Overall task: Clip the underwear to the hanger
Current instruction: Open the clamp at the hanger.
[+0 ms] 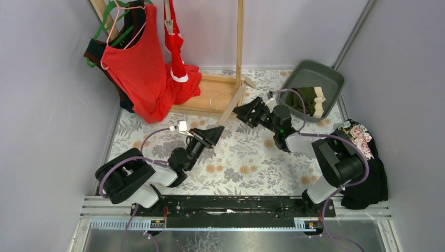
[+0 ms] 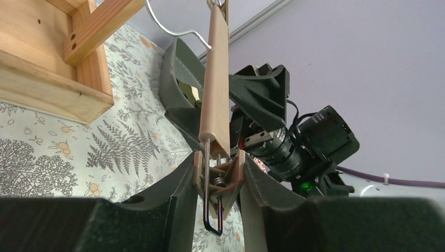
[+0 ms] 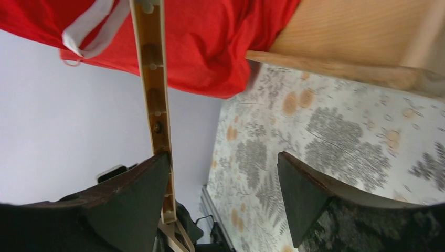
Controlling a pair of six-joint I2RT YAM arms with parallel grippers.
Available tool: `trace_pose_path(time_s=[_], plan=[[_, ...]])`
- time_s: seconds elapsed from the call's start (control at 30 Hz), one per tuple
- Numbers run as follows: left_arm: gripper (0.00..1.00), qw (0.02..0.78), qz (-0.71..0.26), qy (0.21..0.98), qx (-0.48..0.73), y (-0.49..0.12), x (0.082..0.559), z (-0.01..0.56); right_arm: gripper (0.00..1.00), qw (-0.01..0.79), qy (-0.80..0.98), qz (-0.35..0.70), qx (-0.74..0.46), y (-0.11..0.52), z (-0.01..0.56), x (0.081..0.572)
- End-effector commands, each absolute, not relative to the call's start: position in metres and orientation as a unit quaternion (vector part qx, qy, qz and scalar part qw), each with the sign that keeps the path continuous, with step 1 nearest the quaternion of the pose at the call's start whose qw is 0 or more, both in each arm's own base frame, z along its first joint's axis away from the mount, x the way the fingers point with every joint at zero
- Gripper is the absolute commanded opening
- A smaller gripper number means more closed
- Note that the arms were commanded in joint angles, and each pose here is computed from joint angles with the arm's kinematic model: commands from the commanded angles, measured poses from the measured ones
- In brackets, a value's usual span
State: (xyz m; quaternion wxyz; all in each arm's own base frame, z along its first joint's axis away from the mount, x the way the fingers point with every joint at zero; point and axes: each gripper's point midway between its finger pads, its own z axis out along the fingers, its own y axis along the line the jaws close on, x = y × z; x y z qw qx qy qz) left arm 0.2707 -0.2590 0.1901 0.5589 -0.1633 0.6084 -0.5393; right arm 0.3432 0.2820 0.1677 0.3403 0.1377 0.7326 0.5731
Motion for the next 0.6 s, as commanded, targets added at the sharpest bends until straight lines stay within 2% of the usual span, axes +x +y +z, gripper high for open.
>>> trace_pose_path(time_s=[0.0,0.57], plan=[[0.0,0.586,-0.561,0.561,-0.164,-0.25,0.265,0.221,0.81,0.378,0.647,0.655,0.098,0.293,0.244,0.356],[0.0,0.572,-0.564,0.572,-0.167,-0.259,0.27,0.212,0.8,0.369,0.628,0.681,0.069,0.305,0.248,0.359]])
